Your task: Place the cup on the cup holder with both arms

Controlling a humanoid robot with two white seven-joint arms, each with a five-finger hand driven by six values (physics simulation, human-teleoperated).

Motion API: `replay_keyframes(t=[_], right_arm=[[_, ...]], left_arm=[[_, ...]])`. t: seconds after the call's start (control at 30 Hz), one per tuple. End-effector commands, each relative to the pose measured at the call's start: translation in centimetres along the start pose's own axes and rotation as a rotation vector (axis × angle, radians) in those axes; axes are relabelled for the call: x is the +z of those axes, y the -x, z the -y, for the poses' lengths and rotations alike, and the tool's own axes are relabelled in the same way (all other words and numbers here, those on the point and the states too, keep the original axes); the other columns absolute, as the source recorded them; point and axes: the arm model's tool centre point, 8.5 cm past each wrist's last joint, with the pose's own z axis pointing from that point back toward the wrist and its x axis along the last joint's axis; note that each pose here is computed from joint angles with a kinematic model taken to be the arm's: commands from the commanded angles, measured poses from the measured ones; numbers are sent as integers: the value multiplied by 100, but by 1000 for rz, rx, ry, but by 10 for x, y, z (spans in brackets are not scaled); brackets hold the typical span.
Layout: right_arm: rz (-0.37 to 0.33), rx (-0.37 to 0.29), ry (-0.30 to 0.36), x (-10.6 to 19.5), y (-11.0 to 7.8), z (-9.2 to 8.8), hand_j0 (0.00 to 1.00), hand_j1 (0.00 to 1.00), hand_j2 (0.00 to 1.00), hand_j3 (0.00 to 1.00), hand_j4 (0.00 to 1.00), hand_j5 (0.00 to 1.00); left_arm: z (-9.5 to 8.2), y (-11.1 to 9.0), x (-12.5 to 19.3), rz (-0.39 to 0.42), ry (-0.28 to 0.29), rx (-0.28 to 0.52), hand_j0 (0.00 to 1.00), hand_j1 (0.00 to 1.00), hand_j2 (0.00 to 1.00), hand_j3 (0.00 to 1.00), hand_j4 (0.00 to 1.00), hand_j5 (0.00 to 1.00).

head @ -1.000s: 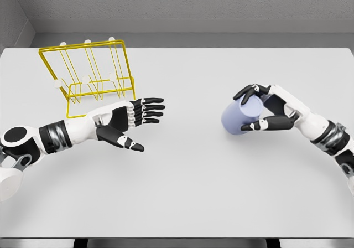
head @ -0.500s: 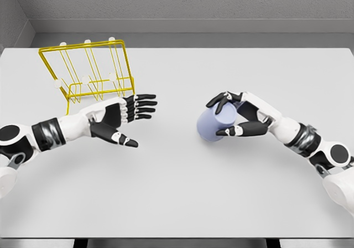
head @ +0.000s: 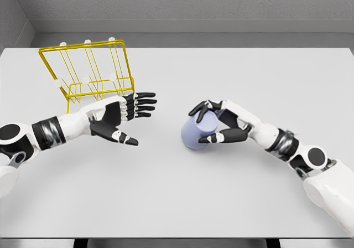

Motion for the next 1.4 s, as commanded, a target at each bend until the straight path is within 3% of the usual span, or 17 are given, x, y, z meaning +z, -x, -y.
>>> replay_keyframes(t=[0.0,0.2,0.23,0.3,0.33,0.37,0.47,0.5,0.7,0.93,0.97,1.07,1.17,1.23,1.3,1.37], right_arm=[[4,-7,1,-3,2,-2,41,41,41,41,41,41],[10,-7,2,-7,2,-1,41,41,41,41,41,41],[12,-9,5,-9,3,-1,41,41,41,41,41,41],[14,-6,4,-9,2,0,45,45,45,45,45,45],[12,2,-3,-11,2,-2,54,54,54,54,54,54],[6,12,-9,-11,3,-3,72,72,72,72,72,72],[1,17,-12,-12,6,-4,99,99,99,99,99,99],[2,18,-12,-12,6,-4,100,100,100,100,100,100],[6,24,-10,-11,4,-3,100,100,100,100,100,100],[5,72,-5,-11,-10,17,100,100,100,100,100,100],[-26,98,-1,2,-14,27,100,100,100,100,100,100],[-95,185,1,31,-34,55,100,100,100,100,100,100],[-159,296,16,56,-67,92,100,100,100,100,100,100],[-169,361,22,59,-91,111,100,100,100,100,100,100],[-160,401,22,55,-106,121,100,100,100,100,100,100],[-194,474,-14,50,-110,124,100,100,100,100,100,100]], left_arm=[[0,-1,0,4,1,4,100,100,100,100,100,100],[3,13,-6,1,-1,36,100,100,100,100,100,100],[4,16,-11,-11,-9,3,100,100,100,100,100,100],[6,14,-13,76,-19,-60,100,100,100,100,100,100],[11,15,-16,110,-18,-118,100,100,100,100,100,100],[13,18,-15,114,-21,-124,100,100,100,100,100,100],[17,18,-14,157,-19,-208,100,100,100,100,100,100],[22,19,-19,187,-12,-213,100,100,100,100,100,100],[18,34,-24,175,-35,-167,100,100,100,100,100,100],[16,37,-24,167,-43,-158,100,100,100,100,100,100],[17,41,-30,172,-46,-144,100,100,100,100,100,100],[12,44,-39,161,-90,-201,100,100,100,100,100,100],[18,48,-51,157,-86,-212,100,100,100,100,100,100],[14,57,-56,151,-104,-179,100,100,100,100,100,100],[18,62,-64,160,-99,-160,100,100,100,100,100,100],[17,69,-71,138,-110,-160,100,100,100,100,100,100]])
